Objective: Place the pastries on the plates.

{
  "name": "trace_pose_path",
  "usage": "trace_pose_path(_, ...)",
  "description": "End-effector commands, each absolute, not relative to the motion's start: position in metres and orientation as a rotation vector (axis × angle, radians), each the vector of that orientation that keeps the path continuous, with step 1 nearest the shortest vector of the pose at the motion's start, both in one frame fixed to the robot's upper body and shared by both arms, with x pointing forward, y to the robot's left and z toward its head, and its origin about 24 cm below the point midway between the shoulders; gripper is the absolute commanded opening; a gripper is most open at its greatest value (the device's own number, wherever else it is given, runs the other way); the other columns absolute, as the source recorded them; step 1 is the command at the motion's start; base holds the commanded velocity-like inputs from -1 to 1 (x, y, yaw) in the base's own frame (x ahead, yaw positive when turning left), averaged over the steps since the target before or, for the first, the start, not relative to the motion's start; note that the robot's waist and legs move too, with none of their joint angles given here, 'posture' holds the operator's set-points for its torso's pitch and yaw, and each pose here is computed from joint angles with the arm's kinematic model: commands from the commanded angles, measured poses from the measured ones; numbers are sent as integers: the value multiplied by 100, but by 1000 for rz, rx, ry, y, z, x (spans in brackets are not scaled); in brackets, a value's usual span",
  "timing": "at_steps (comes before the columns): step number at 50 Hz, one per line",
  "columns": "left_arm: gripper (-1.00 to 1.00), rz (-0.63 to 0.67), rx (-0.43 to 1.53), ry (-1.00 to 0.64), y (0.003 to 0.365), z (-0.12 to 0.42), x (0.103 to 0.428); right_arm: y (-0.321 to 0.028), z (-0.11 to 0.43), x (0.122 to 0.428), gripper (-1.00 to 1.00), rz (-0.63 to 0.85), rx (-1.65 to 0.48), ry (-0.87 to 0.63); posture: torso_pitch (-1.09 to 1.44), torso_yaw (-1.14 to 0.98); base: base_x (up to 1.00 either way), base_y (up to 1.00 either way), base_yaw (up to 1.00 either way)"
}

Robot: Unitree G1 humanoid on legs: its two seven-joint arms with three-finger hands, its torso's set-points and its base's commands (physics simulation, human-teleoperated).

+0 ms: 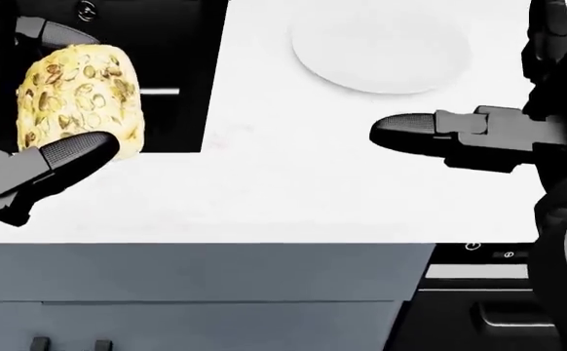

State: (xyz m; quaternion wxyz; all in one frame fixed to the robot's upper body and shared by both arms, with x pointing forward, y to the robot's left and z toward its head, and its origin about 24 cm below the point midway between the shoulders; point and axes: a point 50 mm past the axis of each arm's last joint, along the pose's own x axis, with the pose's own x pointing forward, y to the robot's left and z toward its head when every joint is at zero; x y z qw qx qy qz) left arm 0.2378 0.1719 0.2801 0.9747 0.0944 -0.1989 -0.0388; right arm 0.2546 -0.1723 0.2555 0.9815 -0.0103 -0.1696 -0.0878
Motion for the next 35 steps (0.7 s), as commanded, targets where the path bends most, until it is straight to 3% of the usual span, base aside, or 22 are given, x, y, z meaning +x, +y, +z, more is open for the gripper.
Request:
trace_pose_path(1,-100,-49,203,-495,175,295,230,-167,270,247,100,-148,-20,-430,5,0,0,0,0)
trace_pose_path(9,-100,-48,203,-495,175,294,232,-169,270,247,100,-153,-24,-431,5,0,5,0,0)
trace_pose_path(19,-100,-48,207,-503,175,299,231,-170,273,249,100,-165,3,-444,5,0,53,-22,0)
trace_pose_path(35,-100,-41,206,-499,177,297,230,-170,272,249,100,-163,13,-449,5,0,0,0,0)
